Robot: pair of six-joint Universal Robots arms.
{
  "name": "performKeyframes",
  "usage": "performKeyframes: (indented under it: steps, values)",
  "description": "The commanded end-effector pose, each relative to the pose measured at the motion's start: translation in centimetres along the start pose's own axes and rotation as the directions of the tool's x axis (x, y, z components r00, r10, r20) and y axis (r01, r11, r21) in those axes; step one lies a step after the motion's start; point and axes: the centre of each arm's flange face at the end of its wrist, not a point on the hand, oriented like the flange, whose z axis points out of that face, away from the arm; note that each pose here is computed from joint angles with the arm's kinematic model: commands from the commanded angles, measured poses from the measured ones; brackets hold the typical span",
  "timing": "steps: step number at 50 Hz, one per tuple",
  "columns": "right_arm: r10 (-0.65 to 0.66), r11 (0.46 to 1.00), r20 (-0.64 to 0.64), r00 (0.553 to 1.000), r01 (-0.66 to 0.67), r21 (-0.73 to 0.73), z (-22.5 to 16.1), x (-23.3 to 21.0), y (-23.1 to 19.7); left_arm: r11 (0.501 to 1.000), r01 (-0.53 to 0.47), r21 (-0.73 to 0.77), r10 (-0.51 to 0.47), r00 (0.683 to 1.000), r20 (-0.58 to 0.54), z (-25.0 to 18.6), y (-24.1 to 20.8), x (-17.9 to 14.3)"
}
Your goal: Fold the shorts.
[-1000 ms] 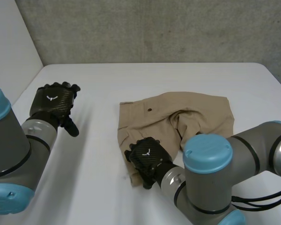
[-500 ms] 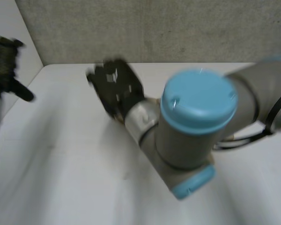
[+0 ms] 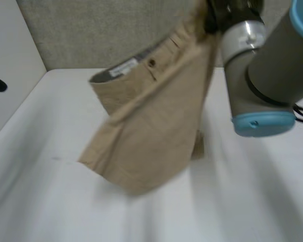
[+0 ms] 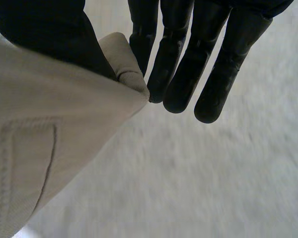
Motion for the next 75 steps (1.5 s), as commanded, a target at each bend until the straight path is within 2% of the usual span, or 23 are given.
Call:
performKeyframes:
  steps: [1,6,7,11,15,20,23,31,37,48,52,55,58,60,62,64,68,71,75]
  values:
    - [-0.157,0.944,-0.013,0.988,0.146,-0.297,-2.1,4.4,10.0,0.998,0.006,-0.064,-0.019,0.982,-0.190,-2.6,1.3,3.9]
    - [-0.123,0.896,0.022,0.992,0.121,-0.427,-4.1,5.5,14.8,0.983,-0.020,-0.182,-0.053,0.921,-0.386,-6.3,3.1,8.2]
    - [-0.101,0.885,0.035,0.994,0.105,-0.453,-4.7,5.4,15.6,0.973,-0.042,-0.227,-0.064,0.896,-0.438,-7.4,4.0,9.7]
    - [-0.059,0.868,0.038,0.998,0.070,-0.492,-5.7,5.7,16.9,0.949,-0.083,-0.303,-0.094,0.845,-0.526,-9.7,5.8,13.1]
    - [-0.032,0.865,0.031,0.999,0.043,-0.500,-6.1,5.7,17.2,0.923,-0.097,-0.372,-0.118,0.849,-0.515,-11.5,7.1,15.5]
    - [-0.013,0.857,0.028,1.000,0.026,-0.515,-6.7,5.6,17.6,0.899,-0.136,-0.415,-0.099,0.863,-0.496,-12.4,9.0,17.8]
    - [-0.012,0.852,0.032,0.999,0.027,-0.523,-7.1,5.5,17.8,0.894,-0.159,-0.418,-0.073,0.871,-0.486,-11.8,10.1,18.8]
    - [0.009,0.850,0.068,0.998,0.028,-0.526,-8.0,5.1,18.3,0.876,-0.191,-0.442,-0.064,0.864,-0.499,-9.9,12.7,21.8]
    - [0.000,0.845,0.046,0.999,0.025,-0.534,-8.0,6.2,18.5,0.856,-0.218,-0.468,-0.054,0.863,-0.503,-9.1,14.9,23.3]
    - [-0.009,0.858,0.041,0.999,0.029,-0.513,-7.2,7.0,18.1,0.869,-0.211,-0.448,-0.050,0.863,-0.503,-8.3,14.3,23.5]
    - [-0.021,0.885,0.021,1.000,0.028,-0.466,-6.4,7.7,16.1,0.877,-0.221,-0.426,-0.030,0.860,-0.509,-8.4,13.2,23.1]
    - [-0.015,0.903,0.000,1.000,0.014,-0.428,-5.9,8.2,14.6,0.922,-0.167,-0.350,-0.030,0.869,-0.493,-7.6,8.7,21.9]
    - [0.008,0.938,-0.033,0.999,-0.019,-0.345,-5.4,9.0,11.3,0.967,-0.078,-0.243,-0.036,0.901,-0.433,-5.7,3.6,19.3]
    - [0.072,0.965,-0.083,0.994,-0.091,-0.247,-5.1,10.1,7.9,0.991,-0.009,-0.135,-0.043,0.928,-0.370,-4.1,-0.5,16.9]
    - [0.140,0.970,-0.111,0.984,-0.159,-0.185,-5.0,10.7,5.9,0.998,0.030,-0.061,-0.048,0.943,-0.328,-3.4,-3.0,15.2]
    - [0.256,0.956,-0.132,0.958,-0.272,-0.114,-5.1,11.2,3.9,0.996,0.076,0.043,-0.061,0.960,-0.274,-2.7,-6.2,13.1]
    - [0.381,0.915,-0.147,0.913,-0.395,-0.081,-5.6,11.6,2.8,0.983,0.118,0.140,-0.079,0.964,-0.253,-2.7,-8.9,11.4]
    - [0.411,0.894,-0.154,0.899,-0.430,-0.125,-6.2,11.5,3.3,0.985,0.111,0.134,-0.069,0.956,-0.283,-2.9,-8.5,11.5]
    - [0.425,0.850,-0.144,0.894,-0.449,-0.277,-7.9,10.0,6.0,0.997,0.059,0.050,-0.040,0.943,-0.329,-3.6,-5.2,12.0]
